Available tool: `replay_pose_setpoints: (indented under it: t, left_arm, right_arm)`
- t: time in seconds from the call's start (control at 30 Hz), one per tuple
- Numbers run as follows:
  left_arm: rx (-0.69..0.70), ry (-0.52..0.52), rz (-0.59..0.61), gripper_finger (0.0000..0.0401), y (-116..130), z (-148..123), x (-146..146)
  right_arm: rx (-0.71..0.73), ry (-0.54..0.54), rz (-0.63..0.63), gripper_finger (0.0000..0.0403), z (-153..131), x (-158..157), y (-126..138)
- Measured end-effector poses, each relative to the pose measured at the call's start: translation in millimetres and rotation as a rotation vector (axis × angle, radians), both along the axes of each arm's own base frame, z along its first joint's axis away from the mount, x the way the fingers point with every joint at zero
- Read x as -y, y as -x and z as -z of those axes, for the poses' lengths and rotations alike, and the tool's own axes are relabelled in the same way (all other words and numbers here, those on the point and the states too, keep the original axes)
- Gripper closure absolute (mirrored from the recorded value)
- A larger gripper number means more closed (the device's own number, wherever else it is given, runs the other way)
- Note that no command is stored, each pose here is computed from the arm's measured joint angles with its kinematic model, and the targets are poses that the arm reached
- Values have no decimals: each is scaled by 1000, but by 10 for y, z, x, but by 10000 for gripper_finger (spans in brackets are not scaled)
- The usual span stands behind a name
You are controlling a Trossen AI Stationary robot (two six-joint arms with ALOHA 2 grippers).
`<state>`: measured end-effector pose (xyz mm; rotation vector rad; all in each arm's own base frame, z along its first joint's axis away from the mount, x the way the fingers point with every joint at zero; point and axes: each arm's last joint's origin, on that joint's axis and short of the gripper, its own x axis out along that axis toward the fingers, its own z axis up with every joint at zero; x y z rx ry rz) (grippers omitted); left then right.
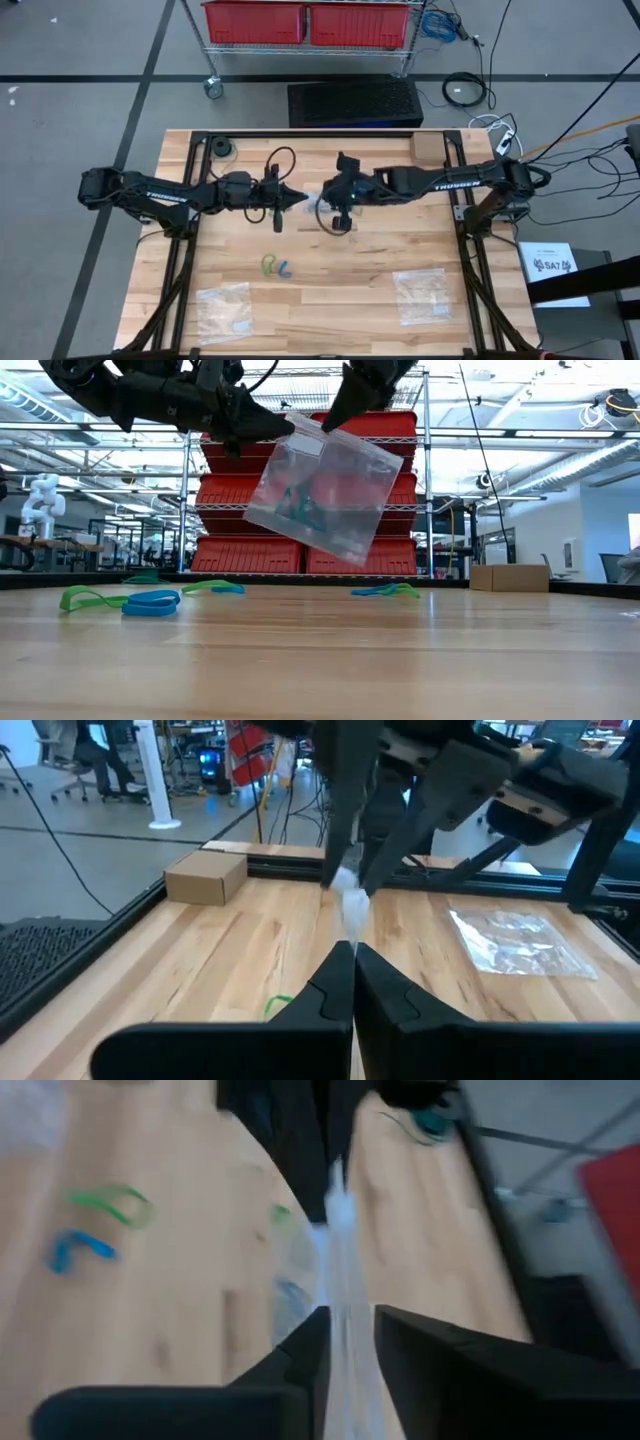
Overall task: Sort rubber bands
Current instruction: Close the top zip bag
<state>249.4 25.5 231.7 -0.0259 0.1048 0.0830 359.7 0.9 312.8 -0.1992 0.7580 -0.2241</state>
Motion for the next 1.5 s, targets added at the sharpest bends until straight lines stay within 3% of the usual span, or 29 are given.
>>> replay_pose_setpoints:
  t: [0.13,0.3,0.7,0.87,1.1,1.5]
  left_arm:
    - [-22,2,2,400,2,21,1]
    - [-33,2,3,400,4,31,1]
    - [-28,1,0,401,4,28,0]
    - [-28,1,-5,401,4,28,-1]
    - [-17,-1,-7,401,2,17,-2]
    - [-4,-4,-24,401,2,5,-7]
  right_arm:
    - [74,-153,-44,298,-39,165,-44]
    - [118,-242,-102,268,-68,324,-60]
    - [146,-276,-158,262,19,377,-184]
    - [160,-271,-160,294,19,380,-199]
    - [141,-245,-152,388,31,384,-188]
    - [106,-226,-126,395,48,389,-162]
